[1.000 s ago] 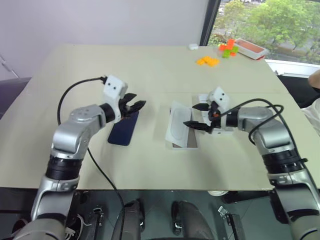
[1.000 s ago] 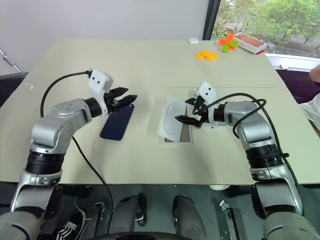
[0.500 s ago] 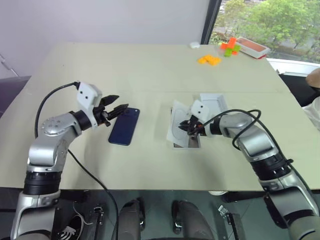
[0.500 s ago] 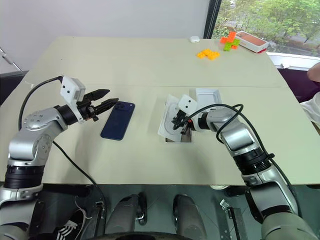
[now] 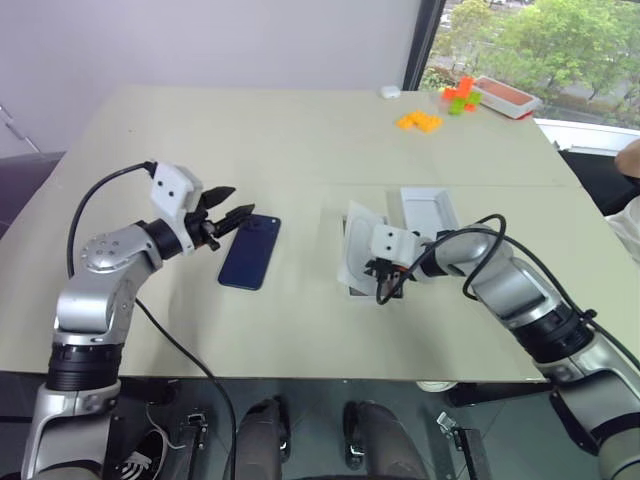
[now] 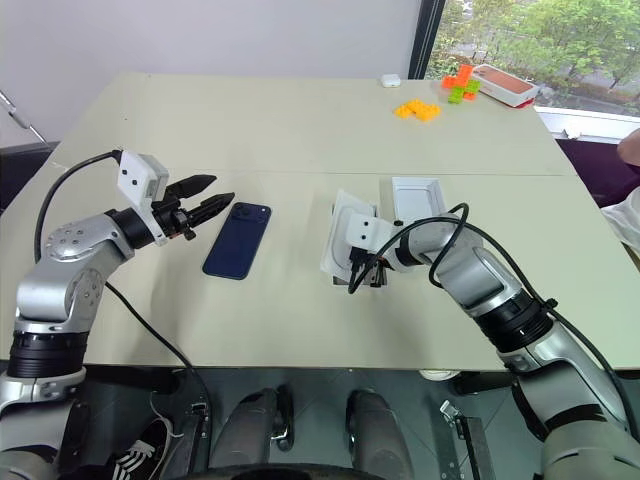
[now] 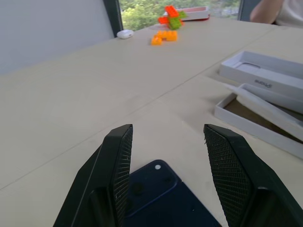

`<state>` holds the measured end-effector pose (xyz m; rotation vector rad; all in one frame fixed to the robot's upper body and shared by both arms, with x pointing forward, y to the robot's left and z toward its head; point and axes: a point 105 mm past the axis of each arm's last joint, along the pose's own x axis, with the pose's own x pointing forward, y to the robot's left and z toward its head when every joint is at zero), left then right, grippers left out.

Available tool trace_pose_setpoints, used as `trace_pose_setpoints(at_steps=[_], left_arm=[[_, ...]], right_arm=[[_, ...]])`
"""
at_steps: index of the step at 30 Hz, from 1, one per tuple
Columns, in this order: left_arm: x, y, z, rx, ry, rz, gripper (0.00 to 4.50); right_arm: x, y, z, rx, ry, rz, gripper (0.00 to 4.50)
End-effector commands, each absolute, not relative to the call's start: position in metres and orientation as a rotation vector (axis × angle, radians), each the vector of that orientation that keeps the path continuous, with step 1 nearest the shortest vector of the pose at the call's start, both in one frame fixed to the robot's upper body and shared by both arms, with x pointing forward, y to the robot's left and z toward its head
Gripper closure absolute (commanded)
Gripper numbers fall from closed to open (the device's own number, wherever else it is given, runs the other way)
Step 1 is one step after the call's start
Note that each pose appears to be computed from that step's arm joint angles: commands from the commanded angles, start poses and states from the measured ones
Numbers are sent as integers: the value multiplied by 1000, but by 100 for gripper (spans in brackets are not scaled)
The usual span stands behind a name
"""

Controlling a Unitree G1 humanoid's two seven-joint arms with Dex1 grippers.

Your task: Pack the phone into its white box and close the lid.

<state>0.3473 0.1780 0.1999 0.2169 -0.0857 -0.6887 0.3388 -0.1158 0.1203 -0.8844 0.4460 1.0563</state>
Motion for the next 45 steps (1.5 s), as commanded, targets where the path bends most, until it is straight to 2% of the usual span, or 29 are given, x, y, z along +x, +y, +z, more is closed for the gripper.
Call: trace_pose_setpoints(at_steps=[1,8,14,18,22,27,31,35,45], left_arm=[[346,177,220,234,-159,-678,197],[349,178,223,228,-162,-665,197],[350,177,224,212,-170,-664,197],[351,176,226,207,-176,-664,197],[351,175,227,203,-180,-664,197],[351,176,226,201,-180,-664,197],[352,174,227,194,-183,-670,197],[353,172,228,198,-185,-672,197],[352,173,226,194,-183,-667,197]], right_arm=[[341,-127,128,-969,458,1048,396],[348,-125,150,-983,399,1036,396],[334,-97,162,-691,375,1139,396],[328,-95,162,-640,397,1155,396],[323,-93,180,-468,392,1184,396],[316,-83,192,-396,342,1222,396],[314,-67,185,-367,339,1227,396],[315,-51,163,-386,351,1194,396],[316,-75,133,-562,433,1158,396]])
